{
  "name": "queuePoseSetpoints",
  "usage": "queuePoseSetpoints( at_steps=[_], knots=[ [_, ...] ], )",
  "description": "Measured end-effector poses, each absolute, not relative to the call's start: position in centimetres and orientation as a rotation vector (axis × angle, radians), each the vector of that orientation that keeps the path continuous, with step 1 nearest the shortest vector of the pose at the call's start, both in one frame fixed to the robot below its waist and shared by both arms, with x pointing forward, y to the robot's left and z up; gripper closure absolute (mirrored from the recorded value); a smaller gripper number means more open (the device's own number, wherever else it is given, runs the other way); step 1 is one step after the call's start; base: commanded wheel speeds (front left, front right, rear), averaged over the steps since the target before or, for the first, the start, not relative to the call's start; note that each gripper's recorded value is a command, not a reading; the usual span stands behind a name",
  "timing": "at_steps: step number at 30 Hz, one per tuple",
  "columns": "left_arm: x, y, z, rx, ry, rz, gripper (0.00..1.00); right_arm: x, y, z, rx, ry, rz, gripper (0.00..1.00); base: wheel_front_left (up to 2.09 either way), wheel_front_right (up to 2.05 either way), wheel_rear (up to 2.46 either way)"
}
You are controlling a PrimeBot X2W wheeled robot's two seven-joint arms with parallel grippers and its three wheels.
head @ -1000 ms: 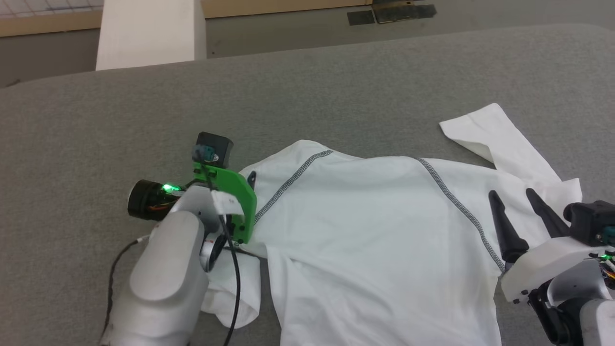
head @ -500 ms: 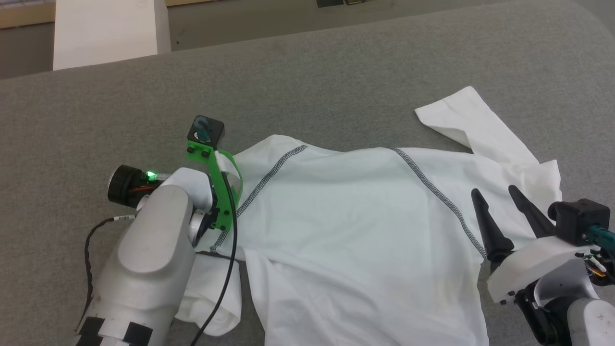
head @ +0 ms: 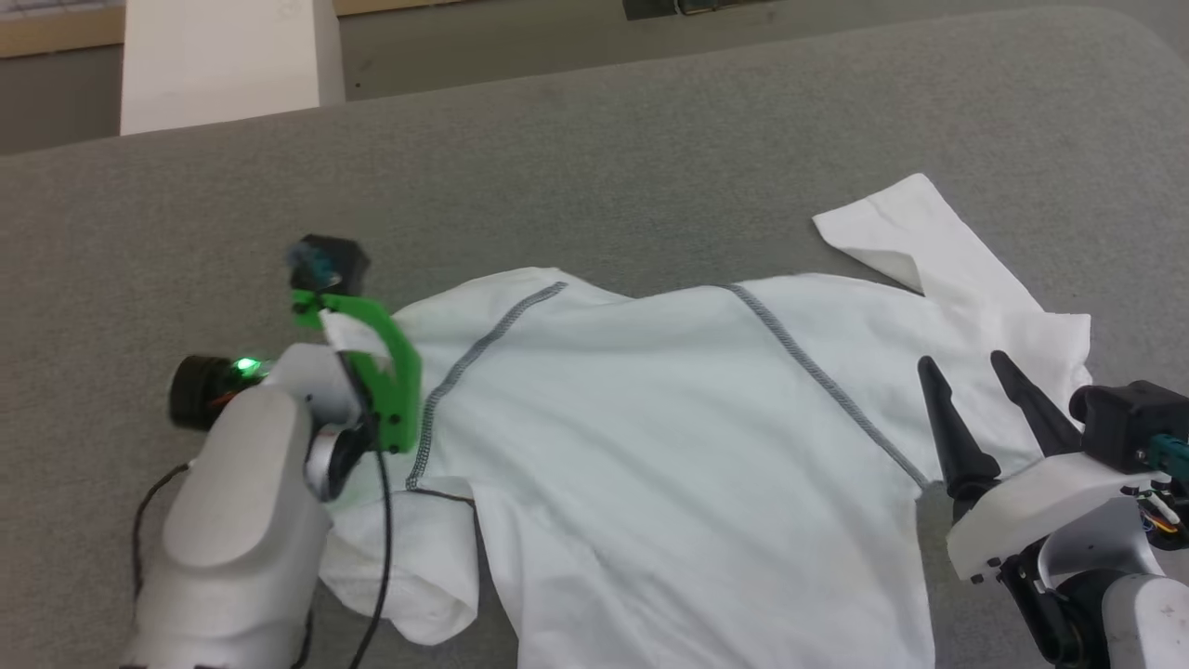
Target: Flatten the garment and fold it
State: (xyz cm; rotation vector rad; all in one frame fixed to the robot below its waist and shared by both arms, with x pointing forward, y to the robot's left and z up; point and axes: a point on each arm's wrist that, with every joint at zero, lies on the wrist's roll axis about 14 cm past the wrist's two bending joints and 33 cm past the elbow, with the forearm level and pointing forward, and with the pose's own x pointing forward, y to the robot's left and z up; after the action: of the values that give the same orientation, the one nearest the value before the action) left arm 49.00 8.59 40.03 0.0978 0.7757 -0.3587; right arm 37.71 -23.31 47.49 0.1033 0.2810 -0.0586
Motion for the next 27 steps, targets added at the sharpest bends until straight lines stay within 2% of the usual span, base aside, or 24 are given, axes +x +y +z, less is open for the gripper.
queuePoseSetpoints(
  at_steps=[8, 14, 20, 27],
  knots=[
    [46.8, 15.0, 40.5, 0.063, 0.750, -0.213, 1.00, 39.0, -22.3, 48.2, 0.079, 0.265, -0.010, 0.00, 0.00, 0.00, 0.00],
    [46.0, 15.8, 41.2, 0.027, 0.728, -0.198, 1.00, 43.0, -21.4, 48.2, -0.039, 0.302, 0.077, 0.00, 0.00, 0.00, 0.00],
    [46.0, 15.8, 40.6, 0.008, 0.734, -0.198, 1.00, 47.3, -19.8, 45.6, -0.152, 0.444, 0.186, 0.00, 0.00, 0.00, 0.00],
    [46.7, 15.5, 40.3, -0.012, 0.728, -0.209, 1.00, 49.6, -17.4, 41.2, -0.208, 0.660, 0.297, 0.00, 0.00, 0.00, 0.00]
  ],
)
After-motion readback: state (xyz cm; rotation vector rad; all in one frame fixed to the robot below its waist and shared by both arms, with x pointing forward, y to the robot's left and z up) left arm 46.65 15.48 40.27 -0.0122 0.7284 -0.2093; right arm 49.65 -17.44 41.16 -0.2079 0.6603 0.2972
